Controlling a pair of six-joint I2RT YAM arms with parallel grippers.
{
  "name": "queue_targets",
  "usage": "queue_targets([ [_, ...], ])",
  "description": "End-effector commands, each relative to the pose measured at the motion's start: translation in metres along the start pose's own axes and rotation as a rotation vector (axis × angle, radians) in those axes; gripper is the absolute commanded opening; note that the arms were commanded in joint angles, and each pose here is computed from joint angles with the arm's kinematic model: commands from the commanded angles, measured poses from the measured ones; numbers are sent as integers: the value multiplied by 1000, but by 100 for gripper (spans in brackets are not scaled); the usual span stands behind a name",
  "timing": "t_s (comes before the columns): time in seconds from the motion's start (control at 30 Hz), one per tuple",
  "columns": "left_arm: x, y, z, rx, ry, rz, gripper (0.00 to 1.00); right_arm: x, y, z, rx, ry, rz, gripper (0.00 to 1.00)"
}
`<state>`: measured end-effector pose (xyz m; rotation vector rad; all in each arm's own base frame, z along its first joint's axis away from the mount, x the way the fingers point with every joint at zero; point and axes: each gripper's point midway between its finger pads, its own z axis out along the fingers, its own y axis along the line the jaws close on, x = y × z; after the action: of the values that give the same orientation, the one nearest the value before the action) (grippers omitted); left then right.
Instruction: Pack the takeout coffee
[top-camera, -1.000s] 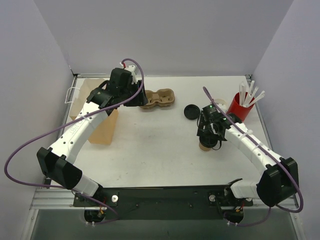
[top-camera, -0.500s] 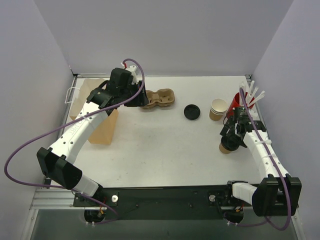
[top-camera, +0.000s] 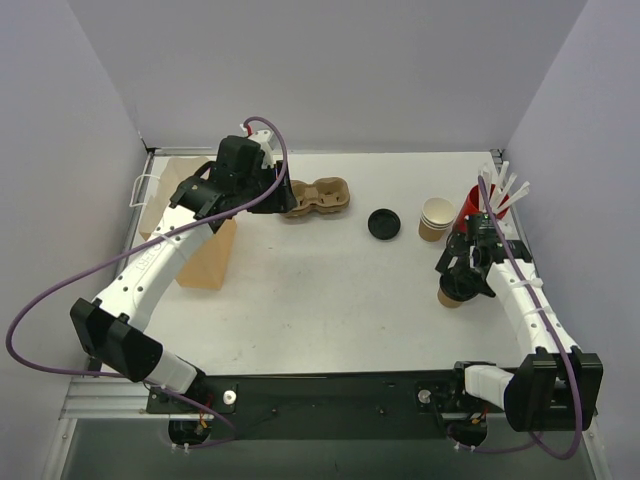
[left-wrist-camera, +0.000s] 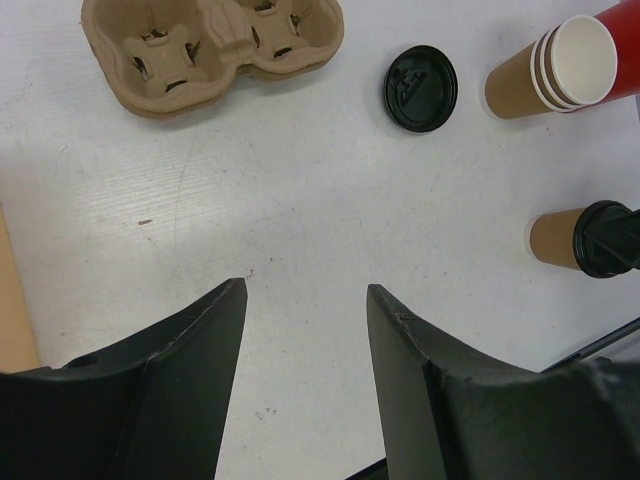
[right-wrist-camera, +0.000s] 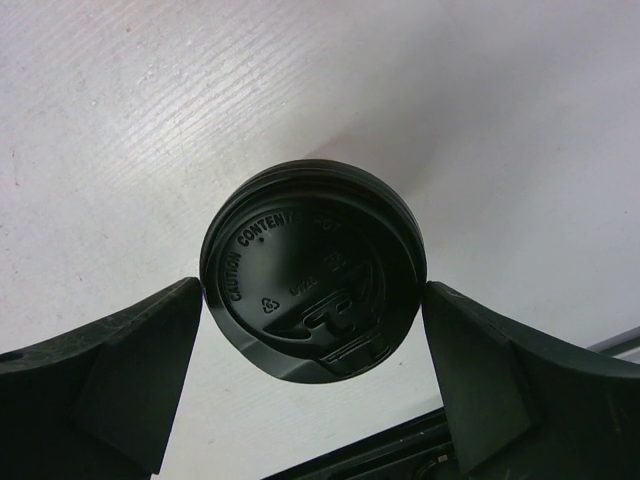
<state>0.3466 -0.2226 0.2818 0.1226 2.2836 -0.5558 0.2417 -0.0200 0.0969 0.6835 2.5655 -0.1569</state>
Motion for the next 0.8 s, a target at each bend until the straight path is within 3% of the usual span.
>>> queue_targets([
  [0.0, -28, -9, -25, 31, -94, 16, 62, -6, -1, -14, -2, 3, 2, 86],
  [0.47, -24, -7, -14, 28, -77, 19, 62, -31, -8, -66, -10, -120, 28, 87],
  [0.6, -27, -4, 2, -2, -79, 3, 62, -50, 31, -100, -103, -203, -30, 84],
  [0.77, -36, 5, 38, -137, -110, 20, 56, -71, 123, -122, -264, -258, -160, 77],
])
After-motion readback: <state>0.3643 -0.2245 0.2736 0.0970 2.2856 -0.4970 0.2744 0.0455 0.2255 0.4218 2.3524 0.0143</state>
